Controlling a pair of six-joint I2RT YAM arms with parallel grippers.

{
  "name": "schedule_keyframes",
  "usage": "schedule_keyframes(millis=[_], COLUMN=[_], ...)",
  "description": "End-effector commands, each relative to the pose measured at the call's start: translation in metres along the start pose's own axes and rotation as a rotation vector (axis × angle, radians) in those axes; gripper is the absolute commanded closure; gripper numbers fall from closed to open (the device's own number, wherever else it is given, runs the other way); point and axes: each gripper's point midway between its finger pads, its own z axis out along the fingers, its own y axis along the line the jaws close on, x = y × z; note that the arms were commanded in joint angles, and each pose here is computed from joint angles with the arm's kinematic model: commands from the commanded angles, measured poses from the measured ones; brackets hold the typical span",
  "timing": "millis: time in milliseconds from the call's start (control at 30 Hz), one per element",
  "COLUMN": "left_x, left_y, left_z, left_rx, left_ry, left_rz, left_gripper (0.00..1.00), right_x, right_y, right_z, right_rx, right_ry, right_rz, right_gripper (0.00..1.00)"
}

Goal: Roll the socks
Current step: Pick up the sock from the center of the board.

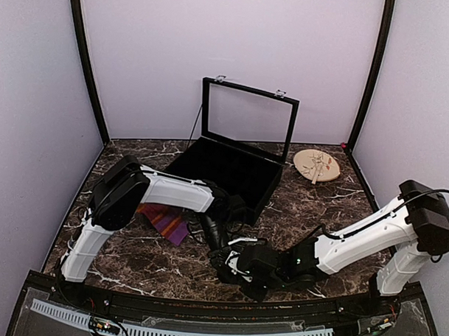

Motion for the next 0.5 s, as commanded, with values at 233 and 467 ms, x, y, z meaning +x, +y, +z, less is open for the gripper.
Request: schedule_keyframes(millis=[233, 467], left_x=[0.027, 0.039], left_y=[0.043, 0.050], left_z=[-0.009, -0.020], left_rx=[-0.192, -0.251], left_ry=[0.082, 0.082], left_rz=[-0.124, -0.164], left_gripper=[0.60, 0.60], right_x=[0.030, 0.022], right_y=[-0.002, -0.003], right_z=[0.007, 0.000], right_rx=[-0.039, -0.053], right_ry=[0.115, 0.081], right_rz=[0.051, 0.081], right_gripper=[0.95, 0.97])
